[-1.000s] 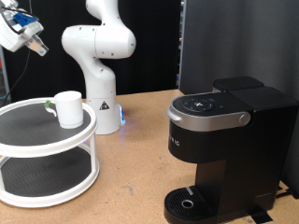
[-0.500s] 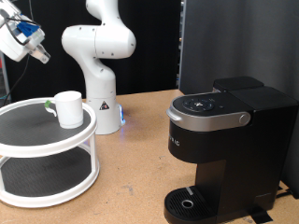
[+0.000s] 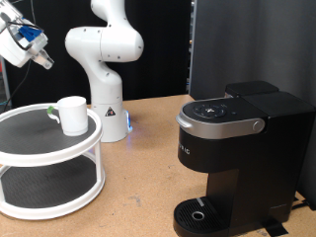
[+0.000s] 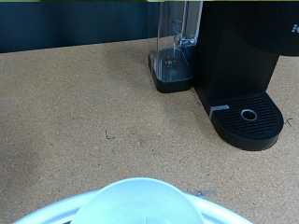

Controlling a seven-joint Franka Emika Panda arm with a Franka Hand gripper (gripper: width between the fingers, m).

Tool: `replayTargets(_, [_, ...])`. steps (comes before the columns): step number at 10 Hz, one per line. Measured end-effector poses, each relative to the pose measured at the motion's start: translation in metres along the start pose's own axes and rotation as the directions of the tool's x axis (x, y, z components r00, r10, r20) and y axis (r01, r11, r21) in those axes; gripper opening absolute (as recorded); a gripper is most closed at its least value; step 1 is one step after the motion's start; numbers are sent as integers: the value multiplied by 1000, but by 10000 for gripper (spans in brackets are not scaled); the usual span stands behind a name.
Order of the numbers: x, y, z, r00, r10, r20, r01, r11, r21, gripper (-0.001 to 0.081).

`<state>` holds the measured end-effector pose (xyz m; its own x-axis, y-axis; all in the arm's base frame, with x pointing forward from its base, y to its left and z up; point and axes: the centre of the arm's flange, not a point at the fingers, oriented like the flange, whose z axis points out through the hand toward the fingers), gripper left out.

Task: Make a cup of coffee with the keurig machine

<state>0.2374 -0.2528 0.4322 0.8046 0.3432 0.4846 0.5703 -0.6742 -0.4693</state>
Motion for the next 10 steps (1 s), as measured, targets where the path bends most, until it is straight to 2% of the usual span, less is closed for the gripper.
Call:
replayTargets(5, [-6,6,7,1000,10,23,-10,1000,-14,4])
replayTargets(10, [-19,14,18,999,-17,37,18,999,-40,4])
